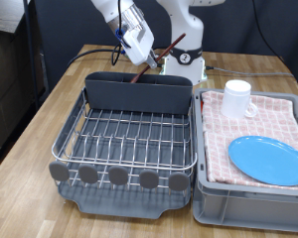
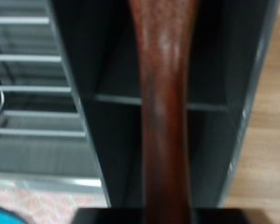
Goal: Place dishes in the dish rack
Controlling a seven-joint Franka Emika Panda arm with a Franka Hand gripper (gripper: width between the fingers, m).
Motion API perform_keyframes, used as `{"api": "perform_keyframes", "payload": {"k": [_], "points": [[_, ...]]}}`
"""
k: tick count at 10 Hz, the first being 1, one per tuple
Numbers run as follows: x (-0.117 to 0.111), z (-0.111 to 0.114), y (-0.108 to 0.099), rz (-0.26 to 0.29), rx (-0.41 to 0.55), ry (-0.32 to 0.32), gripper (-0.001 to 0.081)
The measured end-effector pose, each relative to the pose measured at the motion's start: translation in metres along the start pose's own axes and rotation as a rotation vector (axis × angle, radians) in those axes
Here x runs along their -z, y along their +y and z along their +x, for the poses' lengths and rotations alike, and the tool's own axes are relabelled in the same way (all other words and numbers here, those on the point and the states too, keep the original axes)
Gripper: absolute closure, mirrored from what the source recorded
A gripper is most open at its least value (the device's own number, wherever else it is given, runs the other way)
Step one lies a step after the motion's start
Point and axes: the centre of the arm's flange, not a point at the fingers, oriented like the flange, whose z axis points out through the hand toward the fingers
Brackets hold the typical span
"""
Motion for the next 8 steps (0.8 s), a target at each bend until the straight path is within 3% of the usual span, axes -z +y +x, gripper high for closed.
{"api": "perform_keyframes", "payload": {"k": [1, 2, 3, 4, 5, 6, 7, 8], "points": [[-0.005, 0.000, -0.001, 0.025, -0.012, 0.024, 0.0714], [-0.010, -0.004, -0.002, 0.048, -0.026, 0.048, 0.0519], [-0.014, -0.007, -0.002, 0.062, -0.036, 0.068, 0.0519], [-0.017, -0.010, -0.003, 0.078, -0.045, 0.091, 0.0340], [-0.019, -0.014, -0.004, 0.096, -0.056, 0.122, 0.0340], [-0.021, -0.019, -0.003, 0.111, -0.070, 0.146, 0.0091], [-0.022, -0.023, -0.002, 0.122, -0.078, 0.162, 0.0091], [-0.022, -0.026, -0.002, 0.146, -0.086, 0.196, 0.0022]]}}
